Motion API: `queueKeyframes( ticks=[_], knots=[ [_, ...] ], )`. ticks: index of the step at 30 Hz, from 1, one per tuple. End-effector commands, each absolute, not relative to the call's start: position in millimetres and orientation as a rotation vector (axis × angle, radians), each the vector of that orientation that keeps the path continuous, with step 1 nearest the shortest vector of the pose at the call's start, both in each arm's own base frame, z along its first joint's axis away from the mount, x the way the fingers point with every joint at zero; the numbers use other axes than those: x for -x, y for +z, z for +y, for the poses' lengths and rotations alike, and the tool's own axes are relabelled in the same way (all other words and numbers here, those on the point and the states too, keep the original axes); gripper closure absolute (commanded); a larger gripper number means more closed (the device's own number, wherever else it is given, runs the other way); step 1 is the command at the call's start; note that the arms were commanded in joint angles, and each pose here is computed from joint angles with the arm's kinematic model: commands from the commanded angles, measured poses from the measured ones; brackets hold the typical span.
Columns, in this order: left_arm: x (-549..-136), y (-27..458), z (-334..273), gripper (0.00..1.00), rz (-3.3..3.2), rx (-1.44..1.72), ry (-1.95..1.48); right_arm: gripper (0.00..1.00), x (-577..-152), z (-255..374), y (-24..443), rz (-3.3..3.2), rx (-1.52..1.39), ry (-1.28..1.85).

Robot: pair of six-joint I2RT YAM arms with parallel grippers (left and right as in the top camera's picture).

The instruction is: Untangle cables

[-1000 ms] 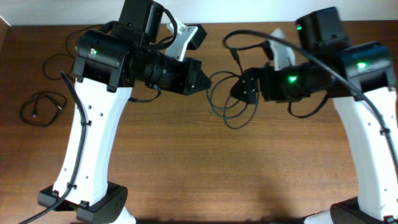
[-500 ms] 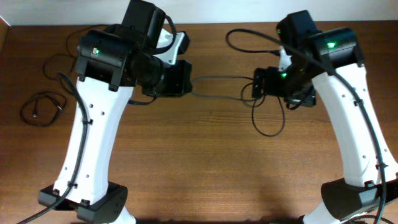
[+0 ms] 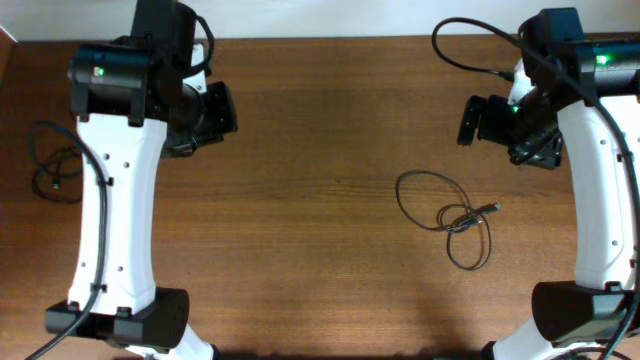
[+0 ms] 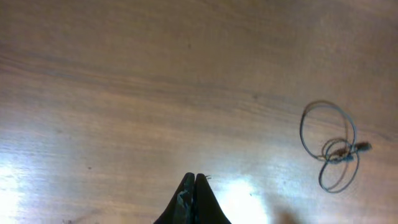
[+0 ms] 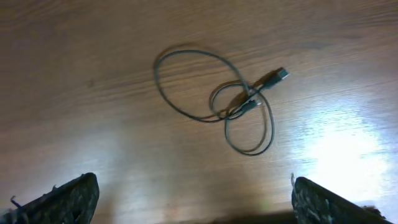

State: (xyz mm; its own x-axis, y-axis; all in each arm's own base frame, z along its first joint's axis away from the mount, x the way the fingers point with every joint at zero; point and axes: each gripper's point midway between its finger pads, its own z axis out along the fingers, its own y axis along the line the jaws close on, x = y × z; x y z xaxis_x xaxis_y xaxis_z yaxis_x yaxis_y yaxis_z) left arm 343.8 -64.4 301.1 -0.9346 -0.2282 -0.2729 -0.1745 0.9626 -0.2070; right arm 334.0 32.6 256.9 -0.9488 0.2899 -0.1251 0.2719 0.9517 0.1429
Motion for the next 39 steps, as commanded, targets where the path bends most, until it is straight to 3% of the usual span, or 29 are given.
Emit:
queueKeyframes(
  ticks=[1, 5, 6, 8, 9, 12, 15, 19, 20, 21, 24, 28, 31, 39],
  knots=[
    [-332, 292, -79, 0.83, 2.869, 0.261, -0.309, 0.01, -339, 31, 257, 2.941, -0.392, 0.162],
    [-335, 276, -73, 0.71, 2.892, 0.273, -0.24, 0.02, -343, 33, 251, 2.95, -0.38, 0.155],
    [-338, 275, -72, 0.55, 2.883, 0.278, -0.239, 0.02, -343, 35, 248, 2.965, -0.363, 0.152],
    [-345, 274, -68, 0.13, 2.86, 0.308, -0.245, 0.01, -341, 44, 231, 3.025, -0.294, 0.138],
    [-347, 274, -67, 0.01, 2.853, 0.311, -0.245, 0.02, -341, 47, 223, 3.046, -0.284, 0.134],
    [-349, 272, -65, 0.01, 2.851, 0.314, -0.228, 0.0, -343, 59, 187, 3.11, -0.238, 0.114],
    [-347, 270, -52, 0.01, 2.855, 0.33, -0.129, 0.09, -339, 68, 159, 3.163, -0.19, 0.114],
    [-349, 271, -49, 0.01, 2.842, 0.345, -0.101, 0.3, -323, 94, 111, 3.237, 0.037, 0.13],
    [-350, 271, -49, 0.01, 2.839, 0.344, -0.1, 0.47, -322, 97, 101, 3.233, 0.065, 0.107],
    [-350, 271, -48, 0.01, 2.838, 0.344, -0.095, 0.55, -321, 101, 88, 3.224, 0.101, 0.078],
    [-349, 270, -45, 0.01, 2.84, 0.348, -0.066, 0.54, -325, 116, 56, 3.159, 0.176, 0.07],
    [-347, 270, -45, 0.01, 2.849, 0.349, -0.066, 0.41, -343, 117, 28, 3.039, 0.163, 0.024],
    [-348, 270, -44, 0.01, 2.844, 0.352, -0.067, 0.4, -351, 121, 19, 2.997, 0.116, 0.058],
    [-349, 270, -41, 0.01, 2.842, 0.364, -0.065, 0.59, -346, 130, -17, 3.073, 0.096, 0.116]
  ],
)
